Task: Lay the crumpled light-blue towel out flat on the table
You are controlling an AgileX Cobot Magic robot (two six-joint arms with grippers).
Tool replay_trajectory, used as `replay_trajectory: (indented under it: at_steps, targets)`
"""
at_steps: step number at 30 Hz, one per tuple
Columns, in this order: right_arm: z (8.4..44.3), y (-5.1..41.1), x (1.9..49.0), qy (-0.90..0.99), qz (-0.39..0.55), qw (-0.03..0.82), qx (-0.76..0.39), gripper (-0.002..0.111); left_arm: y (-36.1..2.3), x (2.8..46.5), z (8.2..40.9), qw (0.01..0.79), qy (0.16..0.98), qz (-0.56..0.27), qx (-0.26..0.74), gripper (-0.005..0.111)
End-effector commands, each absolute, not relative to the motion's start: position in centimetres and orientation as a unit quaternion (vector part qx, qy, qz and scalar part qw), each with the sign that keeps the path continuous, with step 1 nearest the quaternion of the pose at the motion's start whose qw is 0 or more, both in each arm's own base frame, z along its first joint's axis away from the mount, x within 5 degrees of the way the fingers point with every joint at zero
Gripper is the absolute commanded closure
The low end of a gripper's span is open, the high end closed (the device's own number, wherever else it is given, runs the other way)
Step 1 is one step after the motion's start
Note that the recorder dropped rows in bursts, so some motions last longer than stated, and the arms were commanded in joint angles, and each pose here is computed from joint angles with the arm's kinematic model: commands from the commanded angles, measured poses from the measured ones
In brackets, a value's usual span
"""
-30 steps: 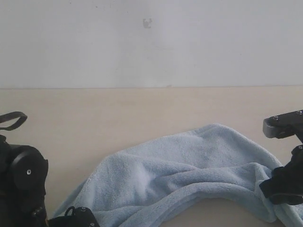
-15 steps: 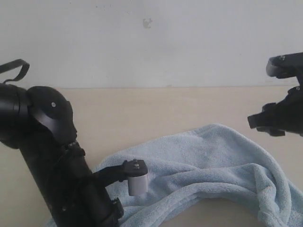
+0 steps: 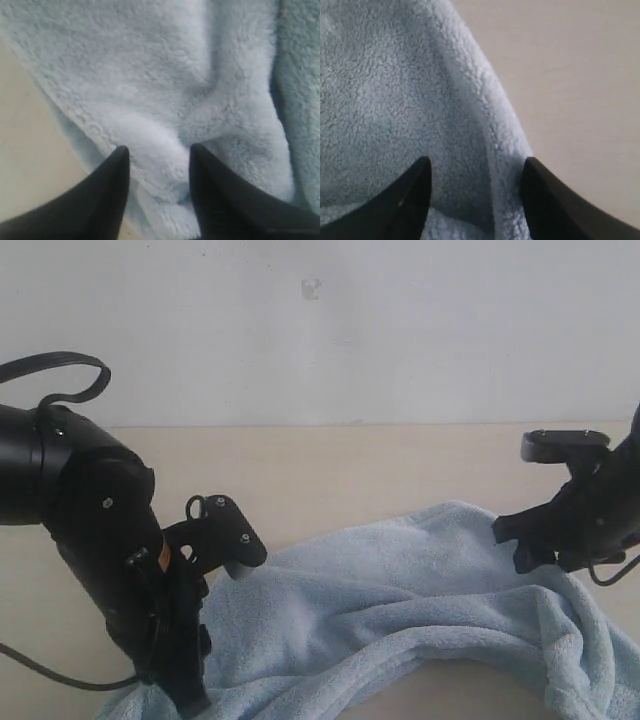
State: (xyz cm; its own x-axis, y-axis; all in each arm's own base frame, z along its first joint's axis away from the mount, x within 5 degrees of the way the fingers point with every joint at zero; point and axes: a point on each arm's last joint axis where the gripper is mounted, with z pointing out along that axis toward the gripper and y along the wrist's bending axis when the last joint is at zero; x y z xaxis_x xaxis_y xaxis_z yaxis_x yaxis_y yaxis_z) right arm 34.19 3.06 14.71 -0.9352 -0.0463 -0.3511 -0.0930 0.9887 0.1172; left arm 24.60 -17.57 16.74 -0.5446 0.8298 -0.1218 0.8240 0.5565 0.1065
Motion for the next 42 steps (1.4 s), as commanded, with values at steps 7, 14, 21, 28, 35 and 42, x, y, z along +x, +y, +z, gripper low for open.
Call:
replay_trajectory:
  at_steps: [7, 14, 21, 28, 35, 42]
  targets:
    - [13.7, 3.2, 35.3, 0.975, 0.062, 0.207, -0.058, 0.089, -17.5, 27.6, 16.9, 0.199, 0.878, 0.011, 0.436, 0.048]
    - [16.4, 4.1, 33.6, 0.978, 0.101, 0.171, -0.064, 0.107, -16.6, 28.1, 17.0, 0.200, 0.873, 0.043, 0.444, 0.102]
    - [19.5, 9.9, 29.5, 0.966, 0.139, 0.098, -0.194, 0.107, -16.4, 28.0, 17.0, 0.194, 0.882, 0.048, 0.428, 0.102]
    - [15.0, 14.4, 25.4, 0.935, 0.125, 0.043, -0.328, 0.103, -16.4, 28.0, 17.1, 0.195, 0.881, 0.047, 0.427, 0.102]
    - [14.4, 16.0, 25.2, 0.928, 0.120, 0.056, -0.347, 0.038, -16.5, 28.1, 17.2, 0.202, 0.880, 0.045, 0.428, 0.102]
    - [19.9, 16.5, 26.9, 0.926, 0.109, 0.105, -0.345, 0.034, -16.7, 28.3, 17.3, 0.215, 0.876, 0.041, 0.430, 0.102]
